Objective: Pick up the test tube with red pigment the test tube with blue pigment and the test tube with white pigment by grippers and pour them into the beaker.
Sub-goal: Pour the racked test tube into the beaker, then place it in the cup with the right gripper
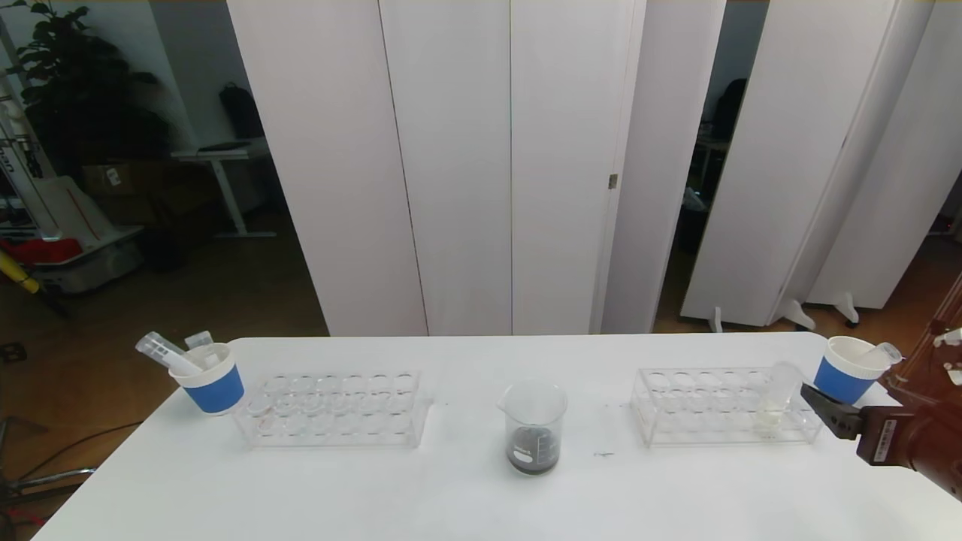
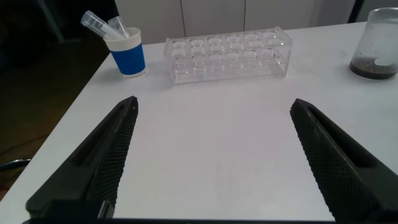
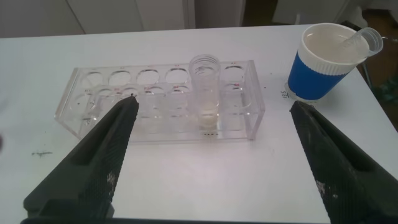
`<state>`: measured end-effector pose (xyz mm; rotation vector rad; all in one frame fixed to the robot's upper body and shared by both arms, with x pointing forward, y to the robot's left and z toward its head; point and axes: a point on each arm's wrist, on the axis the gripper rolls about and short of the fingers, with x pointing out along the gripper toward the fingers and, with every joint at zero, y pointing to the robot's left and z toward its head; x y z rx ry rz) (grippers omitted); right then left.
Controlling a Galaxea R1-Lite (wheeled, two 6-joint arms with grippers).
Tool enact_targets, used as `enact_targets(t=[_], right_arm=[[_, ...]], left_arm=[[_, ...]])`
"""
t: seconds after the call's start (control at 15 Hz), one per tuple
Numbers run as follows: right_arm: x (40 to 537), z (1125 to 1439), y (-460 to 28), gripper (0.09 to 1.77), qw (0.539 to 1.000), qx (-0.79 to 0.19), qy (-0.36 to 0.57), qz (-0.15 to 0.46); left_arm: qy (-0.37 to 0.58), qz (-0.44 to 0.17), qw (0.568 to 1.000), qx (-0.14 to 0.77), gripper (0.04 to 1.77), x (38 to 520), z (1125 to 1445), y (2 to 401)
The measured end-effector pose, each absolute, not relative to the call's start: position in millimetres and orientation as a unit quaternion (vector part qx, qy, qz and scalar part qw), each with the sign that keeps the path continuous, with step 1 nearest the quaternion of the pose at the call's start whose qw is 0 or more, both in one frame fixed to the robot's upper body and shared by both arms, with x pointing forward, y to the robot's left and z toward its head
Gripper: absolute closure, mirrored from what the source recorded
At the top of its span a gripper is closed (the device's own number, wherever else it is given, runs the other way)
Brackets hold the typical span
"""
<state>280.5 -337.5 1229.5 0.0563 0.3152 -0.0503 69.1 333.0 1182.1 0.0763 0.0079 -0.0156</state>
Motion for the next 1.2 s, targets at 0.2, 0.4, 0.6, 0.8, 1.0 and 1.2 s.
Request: enact_targets(t=[0.2, 0.4, 0.6, 0.8, 1.0, 1.2], right_arm=[[283, 1224, -338, 0.11, 0.985, 0.028, 0.170, -0.026], [288, 1218, -339, 0.11, 0.982, 0.030, 0.185, -0.030], [295, 1212, -340, 0.11, 0.981, 0.029, 0.188, -0.031], [304, 1206, -340, 0.11, 0.980, 0.025, 0.196, -0.030], [316, 1199, -340, 0.11, 0.979, 0.014, 0.201, -0.028], [329, 1195, -340, 0.11, 0.978, -0.004, 0.208, -0.024]], left_arm=[[0.004, -0.008, 0.999, 0.038, 0.06, 69, 1182, 333], [0.004, -0.008, 0.999, 0.038, 0.06, 69, 1182, 333], [0.004, -0.008, 0.999, 0.038, 0.06, 69, 1182, 333], [0.004, -0.008, 0.999, 0.038, 0.06, 69, 1182, 333], [0.004, -0.008, 0.999, 0.038, 0.06, 69, 1182, 333], [0.004, -0.008, 0.999, 0.038, 0.06, 69, 1182, 333]])
